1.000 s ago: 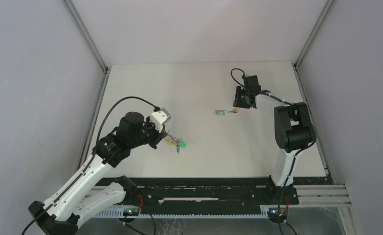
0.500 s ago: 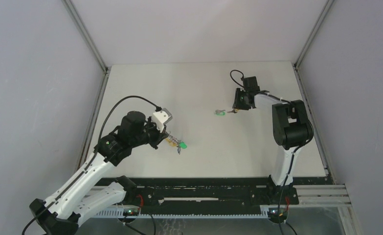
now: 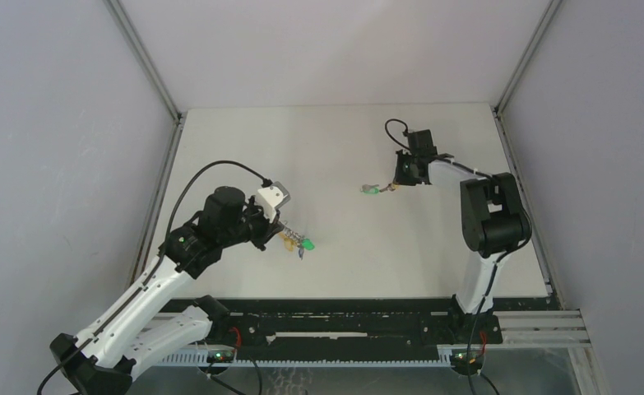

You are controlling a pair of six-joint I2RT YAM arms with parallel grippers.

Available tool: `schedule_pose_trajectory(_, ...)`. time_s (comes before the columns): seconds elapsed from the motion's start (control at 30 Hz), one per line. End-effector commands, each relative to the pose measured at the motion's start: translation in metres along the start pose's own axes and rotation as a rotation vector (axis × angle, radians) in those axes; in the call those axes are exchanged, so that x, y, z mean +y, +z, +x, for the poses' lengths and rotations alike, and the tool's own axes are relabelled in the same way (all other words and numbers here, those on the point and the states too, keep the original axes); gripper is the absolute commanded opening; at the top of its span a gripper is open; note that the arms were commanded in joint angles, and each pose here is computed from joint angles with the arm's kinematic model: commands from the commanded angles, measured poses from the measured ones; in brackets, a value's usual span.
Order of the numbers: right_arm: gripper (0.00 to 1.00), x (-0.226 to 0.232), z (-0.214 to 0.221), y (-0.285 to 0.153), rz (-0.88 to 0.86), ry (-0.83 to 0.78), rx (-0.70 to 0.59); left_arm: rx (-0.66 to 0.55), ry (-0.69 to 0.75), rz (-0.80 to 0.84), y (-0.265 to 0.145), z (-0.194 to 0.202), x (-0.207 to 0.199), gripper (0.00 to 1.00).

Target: Put the keys on the keyring

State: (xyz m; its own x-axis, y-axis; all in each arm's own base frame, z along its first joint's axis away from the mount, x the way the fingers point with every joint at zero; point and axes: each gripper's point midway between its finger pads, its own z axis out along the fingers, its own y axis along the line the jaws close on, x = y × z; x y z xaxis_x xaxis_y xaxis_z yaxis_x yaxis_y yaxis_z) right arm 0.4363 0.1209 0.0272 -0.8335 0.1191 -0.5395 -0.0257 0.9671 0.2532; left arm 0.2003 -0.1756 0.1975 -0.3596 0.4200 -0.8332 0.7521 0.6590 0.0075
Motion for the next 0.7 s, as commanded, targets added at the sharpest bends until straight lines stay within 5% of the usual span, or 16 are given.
schedule_pose_trajectory(0.0,0.00,0.028,-0.015,-0.037,-0.051,-0.086,-0.103,-0.091,-0.002,0.006,-0.009,-0.027,-0.001,0.00)
schedule_pose_trajectory(0.47,0.00,0.129,0.057,-0.110,-0.392,-0.447,-0.343,-0.127,-0.015,0.014,-0.020,-0.033,-0.005,0.00)
schedule_pose_trajectory(0.67,0.00,0.168,0.100,-0.113,-0.536,-0.490,-0.316,-0.164,-0.020,0.002,-0.029,-0.036,-0.006,0.00)
